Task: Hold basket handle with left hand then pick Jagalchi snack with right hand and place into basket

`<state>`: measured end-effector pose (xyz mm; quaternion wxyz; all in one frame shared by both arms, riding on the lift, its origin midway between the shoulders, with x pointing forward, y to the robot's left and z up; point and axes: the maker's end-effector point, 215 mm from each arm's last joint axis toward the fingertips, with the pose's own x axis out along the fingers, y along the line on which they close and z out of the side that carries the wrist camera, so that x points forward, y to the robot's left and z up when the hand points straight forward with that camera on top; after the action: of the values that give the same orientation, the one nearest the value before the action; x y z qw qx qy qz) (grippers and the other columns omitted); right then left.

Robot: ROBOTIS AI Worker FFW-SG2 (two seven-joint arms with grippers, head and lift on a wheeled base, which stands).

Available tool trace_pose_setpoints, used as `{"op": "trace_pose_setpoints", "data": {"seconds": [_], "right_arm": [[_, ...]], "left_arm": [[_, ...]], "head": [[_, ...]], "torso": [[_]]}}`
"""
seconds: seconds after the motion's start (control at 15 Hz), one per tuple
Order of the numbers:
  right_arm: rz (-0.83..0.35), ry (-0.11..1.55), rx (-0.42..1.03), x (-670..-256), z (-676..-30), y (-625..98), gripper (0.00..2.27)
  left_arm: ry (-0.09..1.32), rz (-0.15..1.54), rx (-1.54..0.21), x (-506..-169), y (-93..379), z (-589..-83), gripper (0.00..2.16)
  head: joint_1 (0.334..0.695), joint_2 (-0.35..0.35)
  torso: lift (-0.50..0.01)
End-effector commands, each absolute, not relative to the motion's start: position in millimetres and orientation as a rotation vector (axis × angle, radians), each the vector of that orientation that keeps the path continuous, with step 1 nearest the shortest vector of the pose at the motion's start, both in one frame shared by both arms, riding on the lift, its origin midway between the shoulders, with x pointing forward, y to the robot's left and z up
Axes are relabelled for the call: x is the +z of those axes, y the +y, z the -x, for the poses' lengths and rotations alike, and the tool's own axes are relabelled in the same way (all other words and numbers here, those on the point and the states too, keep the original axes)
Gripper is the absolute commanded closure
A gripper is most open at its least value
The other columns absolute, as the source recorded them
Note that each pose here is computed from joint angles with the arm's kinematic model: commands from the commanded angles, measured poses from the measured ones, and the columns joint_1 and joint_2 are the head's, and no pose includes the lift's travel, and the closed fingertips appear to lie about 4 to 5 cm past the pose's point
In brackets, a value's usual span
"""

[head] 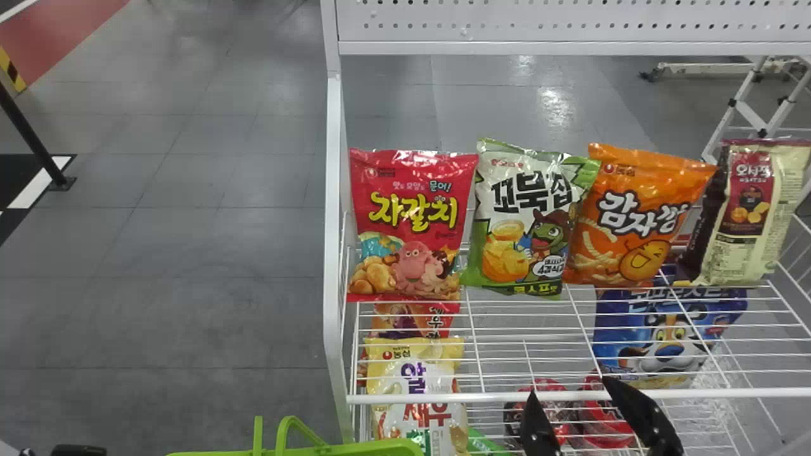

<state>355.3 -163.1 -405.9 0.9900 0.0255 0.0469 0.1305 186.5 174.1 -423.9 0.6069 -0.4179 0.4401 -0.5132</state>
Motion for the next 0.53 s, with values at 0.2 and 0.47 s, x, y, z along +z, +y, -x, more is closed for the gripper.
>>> {"op": "trace_pose_setpoints", "data": {"seconds": [0.2,0.47], "right_arm": [[-0.071,0.122,0.310,-393.7,-398.9,-122.5,0.10],[-0.061,0.150,0.341,-383.3,-437.3,-87.5,0.10]], "left_arm": [[1.020,0.971,-1.190,-420.0,174.0,-186.1,2.14],[1.022,0.972,-1.187,-419.3,174.7,-186.3,2.15]], "head": [[0.695,0.068],[0.695,0.125]], "torso": [[-0.009],[-0.009]]}}
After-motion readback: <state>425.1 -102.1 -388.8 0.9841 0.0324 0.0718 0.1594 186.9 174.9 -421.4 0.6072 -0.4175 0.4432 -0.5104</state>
